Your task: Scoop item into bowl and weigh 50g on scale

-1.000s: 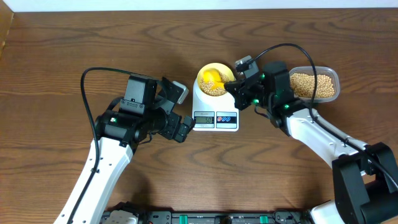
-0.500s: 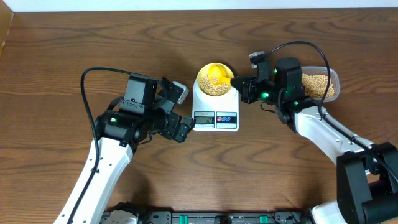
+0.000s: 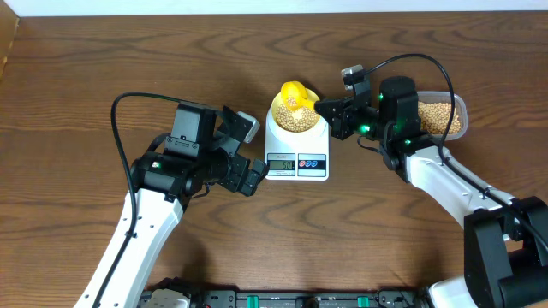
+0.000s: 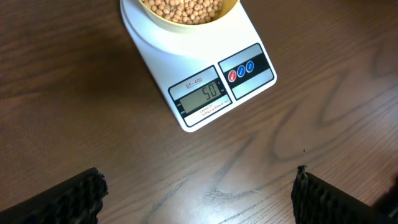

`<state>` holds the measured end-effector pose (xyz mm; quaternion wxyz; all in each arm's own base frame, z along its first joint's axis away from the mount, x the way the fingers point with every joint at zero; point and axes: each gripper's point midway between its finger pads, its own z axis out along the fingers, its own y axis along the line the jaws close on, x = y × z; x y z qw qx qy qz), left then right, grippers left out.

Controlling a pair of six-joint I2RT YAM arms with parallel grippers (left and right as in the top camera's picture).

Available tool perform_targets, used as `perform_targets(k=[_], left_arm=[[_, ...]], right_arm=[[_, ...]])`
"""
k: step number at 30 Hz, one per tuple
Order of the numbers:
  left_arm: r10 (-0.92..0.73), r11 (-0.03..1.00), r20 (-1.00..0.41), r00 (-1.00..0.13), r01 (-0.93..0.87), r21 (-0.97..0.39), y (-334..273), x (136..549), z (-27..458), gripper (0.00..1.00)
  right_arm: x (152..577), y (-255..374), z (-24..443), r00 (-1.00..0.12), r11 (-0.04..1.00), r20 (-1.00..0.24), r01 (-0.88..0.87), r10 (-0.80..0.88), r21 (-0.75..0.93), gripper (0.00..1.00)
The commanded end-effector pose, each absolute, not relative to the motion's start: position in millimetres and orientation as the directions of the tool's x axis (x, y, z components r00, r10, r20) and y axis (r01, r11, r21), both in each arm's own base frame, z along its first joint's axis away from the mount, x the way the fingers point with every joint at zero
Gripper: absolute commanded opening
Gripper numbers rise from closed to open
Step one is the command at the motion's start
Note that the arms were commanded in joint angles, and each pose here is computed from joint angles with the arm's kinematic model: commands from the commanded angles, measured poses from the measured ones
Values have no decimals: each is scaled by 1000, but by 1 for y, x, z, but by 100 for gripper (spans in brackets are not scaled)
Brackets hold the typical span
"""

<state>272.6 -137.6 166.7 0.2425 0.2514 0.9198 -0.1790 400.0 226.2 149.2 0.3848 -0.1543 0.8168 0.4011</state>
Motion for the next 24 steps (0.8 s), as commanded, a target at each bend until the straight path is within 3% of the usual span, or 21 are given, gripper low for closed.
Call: perform_targets(k=[1,19,24], left_arm=[[369,807,-533,-762,547,-223,-140,271,167,98],[369,807,-533,-762,547,-223,-140,271,167,98],[369,807,-533,-762,547,-223,-140,271,167,98]], right_arm=[[400,225,166,-619,617,-783,-595,57,515,1],[396,176,255,-450,634,-880,-640,149,435,1],[398,144,264,-502,660,-828,-538,250,525,1]])
